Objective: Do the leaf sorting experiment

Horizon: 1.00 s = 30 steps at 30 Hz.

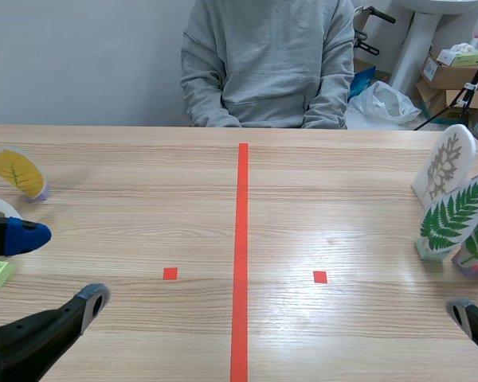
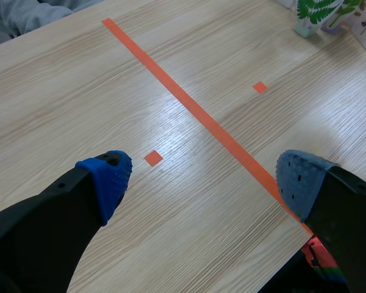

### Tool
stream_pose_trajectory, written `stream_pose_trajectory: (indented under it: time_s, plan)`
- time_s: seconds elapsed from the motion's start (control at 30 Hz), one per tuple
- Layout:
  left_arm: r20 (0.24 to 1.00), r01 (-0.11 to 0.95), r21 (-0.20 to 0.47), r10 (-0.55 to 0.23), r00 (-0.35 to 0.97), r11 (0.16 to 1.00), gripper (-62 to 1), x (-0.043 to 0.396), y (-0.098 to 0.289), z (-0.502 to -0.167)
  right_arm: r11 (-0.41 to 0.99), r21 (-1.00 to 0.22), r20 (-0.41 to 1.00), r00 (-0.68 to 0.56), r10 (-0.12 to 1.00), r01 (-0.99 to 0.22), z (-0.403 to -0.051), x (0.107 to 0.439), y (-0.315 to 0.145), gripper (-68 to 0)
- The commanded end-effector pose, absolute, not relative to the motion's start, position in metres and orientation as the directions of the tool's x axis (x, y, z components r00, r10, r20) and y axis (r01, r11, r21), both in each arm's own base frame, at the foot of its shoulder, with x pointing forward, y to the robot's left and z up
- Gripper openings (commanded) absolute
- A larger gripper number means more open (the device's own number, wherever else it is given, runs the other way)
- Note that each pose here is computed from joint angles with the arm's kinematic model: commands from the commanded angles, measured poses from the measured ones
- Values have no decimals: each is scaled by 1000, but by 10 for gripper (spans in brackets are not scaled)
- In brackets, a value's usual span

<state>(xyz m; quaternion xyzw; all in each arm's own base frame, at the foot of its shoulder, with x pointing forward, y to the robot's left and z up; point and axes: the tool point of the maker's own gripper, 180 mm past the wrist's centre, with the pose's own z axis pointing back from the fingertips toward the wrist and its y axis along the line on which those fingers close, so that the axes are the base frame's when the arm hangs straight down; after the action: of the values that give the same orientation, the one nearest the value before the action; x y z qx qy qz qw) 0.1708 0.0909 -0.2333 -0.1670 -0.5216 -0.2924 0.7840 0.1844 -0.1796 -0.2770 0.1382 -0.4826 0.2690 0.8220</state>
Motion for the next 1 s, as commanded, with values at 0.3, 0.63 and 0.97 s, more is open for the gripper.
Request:
stream_pose_trajectory:
  time_s: [0.3, 0.63, 0.97]
  plan:
    - [923, 631, 59, -283, 260, 773, -99, 174, 90, -227, 715, -103, 926, 195, 322, -692, -210, 196, -124, -201]
    - [936, 571, 85, -262, 235, 816, -99, 186, 100, -219, 714, -55, 926, 233, 298, -698, -213, 192, -120, -198]
    - [937, 543, 94, -258, 234, 835, -99, 190, 105, -218, 715, -55, 926, 232, 298, -697, -212, 192, -120, -199]
